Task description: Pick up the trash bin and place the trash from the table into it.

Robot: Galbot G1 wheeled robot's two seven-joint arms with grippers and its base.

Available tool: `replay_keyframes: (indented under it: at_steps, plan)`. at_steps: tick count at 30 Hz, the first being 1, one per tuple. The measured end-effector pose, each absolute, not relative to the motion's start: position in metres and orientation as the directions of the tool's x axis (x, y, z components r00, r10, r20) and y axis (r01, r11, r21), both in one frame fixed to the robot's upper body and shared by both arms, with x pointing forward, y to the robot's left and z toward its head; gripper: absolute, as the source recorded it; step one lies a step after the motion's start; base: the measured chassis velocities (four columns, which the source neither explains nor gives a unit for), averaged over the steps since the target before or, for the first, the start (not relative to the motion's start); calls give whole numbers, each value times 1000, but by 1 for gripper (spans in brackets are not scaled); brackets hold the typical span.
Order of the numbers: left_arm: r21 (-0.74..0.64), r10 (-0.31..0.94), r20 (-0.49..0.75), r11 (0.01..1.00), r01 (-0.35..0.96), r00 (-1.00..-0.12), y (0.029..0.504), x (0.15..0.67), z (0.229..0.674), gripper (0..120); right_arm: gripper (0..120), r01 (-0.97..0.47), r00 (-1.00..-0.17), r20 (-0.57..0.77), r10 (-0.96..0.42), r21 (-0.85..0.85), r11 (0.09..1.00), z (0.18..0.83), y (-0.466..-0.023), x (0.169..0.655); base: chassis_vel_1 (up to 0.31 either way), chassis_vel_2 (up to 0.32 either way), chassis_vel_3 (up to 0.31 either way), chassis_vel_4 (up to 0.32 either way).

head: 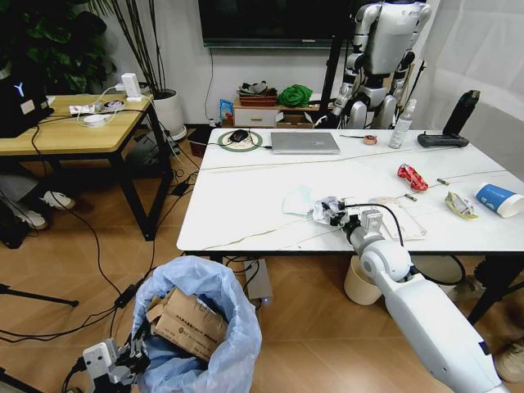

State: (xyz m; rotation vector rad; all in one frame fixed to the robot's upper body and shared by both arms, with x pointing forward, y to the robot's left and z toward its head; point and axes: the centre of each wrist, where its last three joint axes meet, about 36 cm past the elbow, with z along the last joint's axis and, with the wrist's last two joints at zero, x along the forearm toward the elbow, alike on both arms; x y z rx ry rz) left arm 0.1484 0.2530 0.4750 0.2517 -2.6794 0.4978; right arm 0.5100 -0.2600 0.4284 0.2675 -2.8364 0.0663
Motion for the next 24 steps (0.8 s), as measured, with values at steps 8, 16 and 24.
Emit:
replay_keyframes:
  at_steps: [8, 16, 24]
  plan:
    - [-306, -101, 415, 921, -243, -904, 253, 149, 476, 0, 2, -191, -941, 285, -181, -7, 982, 428, -259, 505, 0, 0, 0, 0]
    - [-311, -96, 413, 920, -239, -906, 251, 149, 477, 0, 0, -209, -955, 203, -216, 54, 976, 465, -268, 489, 0, 0, 0, 0]
    - [-308, -86, 419, 923, -231, -904, 251, 150, 474, 0, 0, -480, -867, 35, -497, 207, 852, 508, -213, 429, 0, 0, 0, 0]
